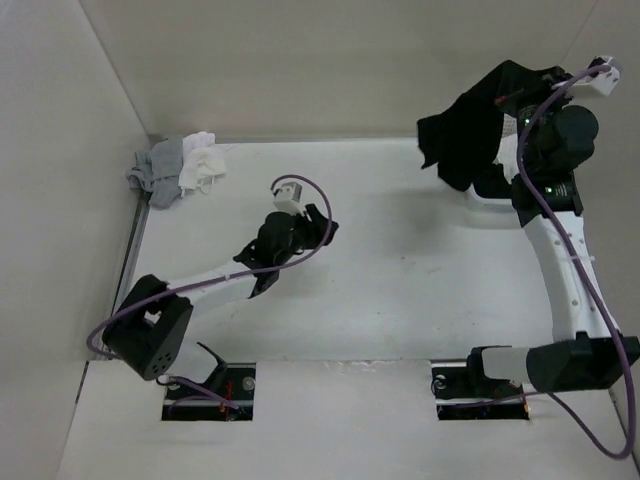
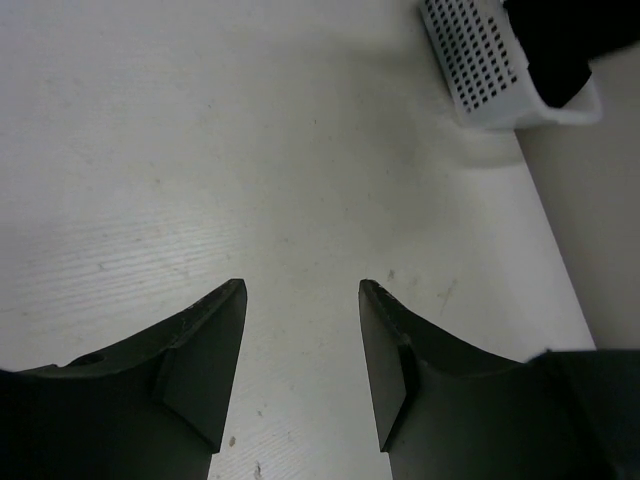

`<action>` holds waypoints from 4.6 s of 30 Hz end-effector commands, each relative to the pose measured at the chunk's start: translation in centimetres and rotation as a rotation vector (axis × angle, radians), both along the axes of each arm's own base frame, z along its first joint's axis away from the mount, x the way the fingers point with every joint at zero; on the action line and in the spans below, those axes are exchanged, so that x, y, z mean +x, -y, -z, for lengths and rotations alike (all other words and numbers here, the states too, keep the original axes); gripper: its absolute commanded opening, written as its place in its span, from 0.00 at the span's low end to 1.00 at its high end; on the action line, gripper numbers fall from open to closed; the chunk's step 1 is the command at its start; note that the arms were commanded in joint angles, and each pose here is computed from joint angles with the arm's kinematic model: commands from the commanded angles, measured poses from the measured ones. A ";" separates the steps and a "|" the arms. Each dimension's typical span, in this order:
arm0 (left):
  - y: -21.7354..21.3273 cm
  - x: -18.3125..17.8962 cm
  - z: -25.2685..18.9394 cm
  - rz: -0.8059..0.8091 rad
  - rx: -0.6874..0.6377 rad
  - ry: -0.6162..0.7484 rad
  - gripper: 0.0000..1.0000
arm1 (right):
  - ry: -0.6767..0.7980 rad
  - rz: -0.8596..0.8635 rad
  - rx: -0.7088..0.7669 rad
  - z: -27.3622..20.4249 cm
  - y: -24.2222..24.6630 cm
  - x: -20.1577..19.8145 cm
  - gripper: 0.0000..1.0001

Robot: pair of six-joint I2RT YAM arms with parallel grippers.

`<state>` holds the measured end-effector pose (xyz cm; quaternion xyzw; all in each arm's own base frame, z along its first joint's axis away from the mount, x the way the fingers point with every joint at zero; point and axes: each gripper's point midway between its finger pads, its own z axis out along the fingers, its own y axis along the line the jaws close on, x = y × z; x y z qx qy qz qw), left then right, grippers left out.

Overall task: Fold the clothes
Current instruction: Move the tank top to the center of the board, then flatten the tank top out

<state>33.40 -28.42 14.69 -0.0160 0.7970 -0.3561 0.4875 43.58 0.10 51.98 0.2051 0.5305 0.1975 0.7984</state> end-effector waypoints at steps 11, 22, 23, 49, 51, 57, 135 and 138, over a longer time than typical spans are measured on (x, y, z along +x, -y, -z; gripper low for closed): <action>-13.1 1.0 -1.3 -0.354 -0.097 -0.057 0.49 | -0.299 -0.876 -0.014 19.2 -28.1 -16.5 0.09; -6.8 -7.9 1.9 -0.037 0.076 -0.020 0.23 | -0.427 -0.783 -0.061 25.2 -26.8 -16.5 0.07; -7.2 -8.4 2.1 -0.058 0.109 -0.013 0.25 | -0.452 -0.768 -0.069 25.7 -26.1 -16.4 0.13; -0.4 -23.3 8.3 0.449 0.526 -0.147 0.57 | -1.273 -0.720 -0.434 45.2 -22.0 -34.0 0.53; 0.0 -23.0 9.1 0.440 0.574 -0.120 0.57 | -1.274 -0.719 -0.447 46.1 -22.3 -33.9 0.47; 0.8 -23.2 10.4 0.475 0.631 -0.090 0.39 | -1.301 -0.714 -0.494 47.6 -21.8 -33.9 0.35; 1.9 13.2 -4.7 -0.273 -0.110 -0.033 0.49 | -0.878 -0.560 -0.039 43.1 -22.0 -16.9 0.44; 2.5 15.2 -3.1 -0.295 -0.094 -0.135 0.49 | -0.894 -0.545 -0.035 44.2 -21.5 -17.8 0.49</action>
